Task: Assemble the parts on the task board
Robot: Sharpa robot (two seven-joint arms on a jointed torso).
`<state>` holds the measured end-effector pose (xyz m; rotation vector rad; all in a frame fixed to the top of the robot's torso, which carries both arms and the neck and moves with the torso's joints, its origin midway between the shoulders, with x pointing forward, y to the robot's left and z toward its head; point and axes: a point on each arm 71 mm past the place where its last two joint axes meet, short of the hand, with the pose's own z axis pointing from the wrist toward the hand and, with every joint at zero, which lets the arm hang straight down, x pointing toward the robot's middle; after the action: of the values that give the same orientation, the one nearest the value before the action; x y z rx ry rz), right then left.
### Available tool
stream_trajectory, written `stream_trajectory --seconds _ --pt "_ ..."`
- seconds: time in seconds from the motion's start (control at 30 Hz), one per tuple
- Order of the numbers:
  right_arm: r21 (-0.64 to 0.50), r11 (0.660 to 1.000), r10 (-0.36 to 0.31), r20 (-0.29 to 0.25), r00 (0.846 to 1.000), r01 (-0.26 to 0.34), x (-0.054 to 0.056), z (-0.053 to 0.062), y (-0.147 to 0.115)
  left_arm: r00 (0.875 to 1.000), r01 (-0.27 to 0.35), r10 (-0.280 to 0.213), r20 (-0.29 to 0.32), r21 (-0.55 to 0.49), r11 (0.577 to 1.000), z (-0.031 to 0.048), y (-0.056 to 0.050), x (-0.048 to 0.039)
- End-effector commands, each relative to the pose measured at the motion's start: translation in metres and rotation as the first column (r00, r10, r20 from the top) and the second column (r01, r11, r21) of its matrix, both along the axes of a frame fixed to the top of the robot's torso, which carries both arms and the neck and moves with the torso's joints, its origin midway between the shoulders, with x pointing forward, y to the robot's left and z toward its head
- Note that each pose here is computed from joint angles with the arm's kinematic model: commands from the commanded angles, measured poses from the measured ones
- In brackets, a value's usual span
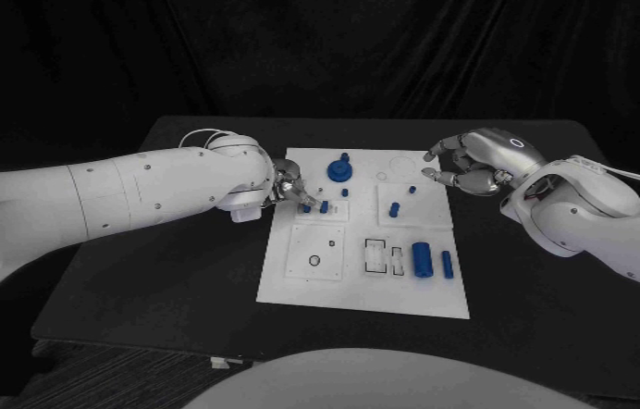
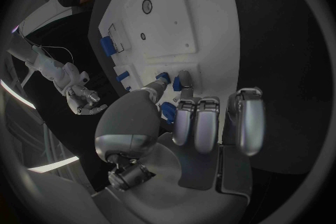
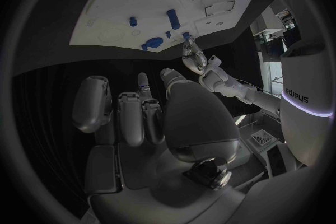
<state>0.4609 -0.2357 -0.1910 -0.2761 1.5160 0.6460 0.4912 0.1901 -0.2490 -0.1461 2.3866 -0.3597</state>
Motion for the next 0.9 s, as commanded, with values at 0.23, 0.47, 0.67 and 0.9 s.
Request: stream_trajectory --seconds 0.23,0.47,0.67,0.9 --pt "-0.006 1.000 -0.016 -0.012 1.000 0.016 0.0002 -0.0017 -0.0009 1.000 0.013 -0.013 -0.024 0.009 1.000 -0.0028 -0.0004 -0.0019" --pt "-0.007 1.000 -0.016 -0.014 1.000 0.016 0.0003 -0.0023 -0.0007 1.000 0.011 -0.011 -0.022 0.006 1.000 -0.0027 0.0011 -0.0016" --pt "-0.009 1.000 -0.017 -0.017 1.000 0.017 0.0003 -0.0029 -0.0005 1.000 0.014 -0.014 -0.023 0.004 1.000 -0.0027 0.0013 -0.0016" --pt "-0.011 1.000 -0.018 -0.020 1.000 0.018 0.0003 -0.0036 -0.0006 1.000 0.015 -0.014 -0.026 0.007 1.000 -0.0029 0.0022 -0.0020"
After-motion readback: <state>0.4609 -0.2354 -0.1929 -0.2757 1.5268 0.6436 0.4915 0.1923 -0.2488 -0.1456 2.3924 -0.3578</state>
